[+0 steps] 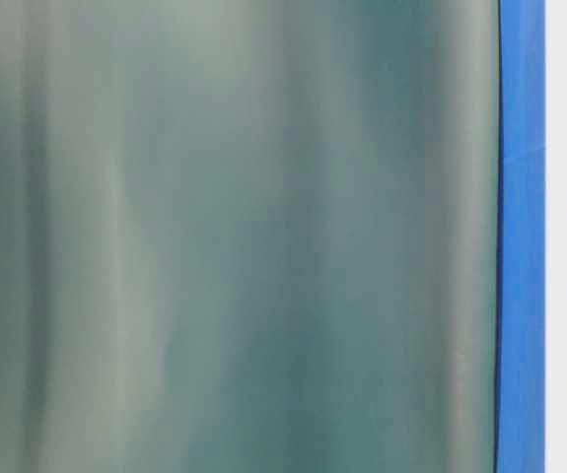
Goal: Touch the tip of the soldering iron to the mark.
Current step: 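Move the right gripper down toward the red-handled soldering iron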
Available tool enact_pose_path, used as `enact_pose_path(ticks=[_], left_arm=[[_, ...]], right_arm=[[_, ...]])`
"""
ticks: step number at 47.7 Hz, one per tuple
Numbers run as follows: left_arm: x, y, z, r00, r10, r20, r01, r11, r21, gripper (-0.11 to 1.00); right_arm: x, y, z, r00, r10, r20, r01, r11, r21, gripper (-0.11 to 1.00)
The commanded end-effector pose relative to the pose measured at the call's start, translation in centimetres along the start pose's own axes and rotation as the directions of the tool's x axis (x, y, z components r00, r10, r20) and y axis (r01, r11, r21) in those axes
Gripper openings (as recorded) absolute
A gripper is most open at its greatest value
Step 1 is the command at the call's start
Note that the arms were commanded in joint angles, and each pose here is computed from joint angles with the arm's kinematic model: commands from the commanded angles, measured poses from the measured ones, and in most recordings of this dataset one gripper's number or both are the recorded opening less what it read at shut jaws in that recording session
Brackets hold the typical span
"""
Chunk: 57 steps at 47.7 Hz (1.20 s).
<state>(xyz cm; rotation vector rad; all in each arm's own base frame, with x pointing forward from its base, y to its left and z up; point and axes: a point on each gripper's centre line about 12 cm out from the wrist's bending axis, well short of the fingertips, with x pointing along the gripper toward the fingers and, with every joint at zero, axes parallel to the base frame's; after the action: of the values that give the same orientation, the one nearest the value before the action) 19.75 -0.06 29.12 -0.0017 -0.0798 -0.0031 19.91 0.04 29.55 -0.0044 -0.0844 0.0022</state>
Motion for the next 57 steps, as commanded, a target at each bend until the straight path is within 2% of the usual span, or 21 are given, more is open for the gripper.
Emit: enact_pose_path(ticks=[1, 7, 25, 29, 33, 37, 46, 48, 50, 57], left_arm=[[0.2, -0.1, 0.2, 1.0, -0.004, -0.003, 0.004, 1.0, -0.003, 0.0], [0.1, -0.1, 0.1, 1.0, -0.004, -0.014, 0.004, 1.0, -0.008, 0.0], [0.1, -0.1, 0.0, 1.0, -0.004, -0.012, 0.004, 1.0, -0.01, 0.0], [0.1, -0.1, 0.0, 1.0, -0.004, -0.012, 0.004, 1.0, -0.01, 0.0], [0.1, -0.1, 0.0, 1.0, -0.004, -0.014, 0.004, 1.0, -0.008, 0.0], [0.1, -0.1, 0.0, 1.0, -0.003, -0.012, 0.003, 1.0, -0.01, 0.0], [0.1, -0.1, -0.1, 1.0, -0.005, -0.011, 0.005, 1.0, -0.008, 0.0], [0.1, -0.1, -0.1, 1.0, -0.004, -0.011, 0.004, 1.0, -0.008, 0.0], [0.1, -0.1, -0.1, 1.0, -0.004, -0.011, 0.004, 1.0, -0.008, 0.0], [0.0, -0.1, -0.3, 1.0, -0.004, -0.014, 0.004, 1.0, -0.008, 0.0]], right_arm=[[0.3, 0.1, 0.4, 1.0, 0.003, 0.005, -0.003, 1.0, 0.012, 0.0], [0.7, 0.3, 0.2, 0.999, 0.013, -0.052, -0.012, 1.0, 0.021, -0.06], [2.9, 2.0, -0.1, 0.992, 0.088, -0.091, -0.078, 0.991, 0.105, -0.06], [3.6, 2.7, -0.2, 0.99, 0.112, -0.083, -0.102, 0.988, 0.119, -0.03], [4.4, 3.1, -0.6, 0.987, 0.127, -0.094, -0.114, 0.984, 0.137, 0.06], [5.5, 3.6, -1.4, 0.982, 0.138, -0.126, -0.117, 0.98, 0.158, 0.22], [8.4, 4.7, -3.3, 0.969, 0.159, -0.189, -0.122, 0.973, 0.194, 0.78], [9.1, 5.0, -3.8, 0.966, 0.16, -0.201, -0.118, 0.971, 0.206, 0.87], [9.8, 5.2, -4.3, 0.964, 0.158, -0.213, -0.11, 0.97, 0.219, 0.89], [12.5, 6.4, -6.7, 0.95, 0.164, -0.266, -0.096, 0.964, 0.25, 0.85]])
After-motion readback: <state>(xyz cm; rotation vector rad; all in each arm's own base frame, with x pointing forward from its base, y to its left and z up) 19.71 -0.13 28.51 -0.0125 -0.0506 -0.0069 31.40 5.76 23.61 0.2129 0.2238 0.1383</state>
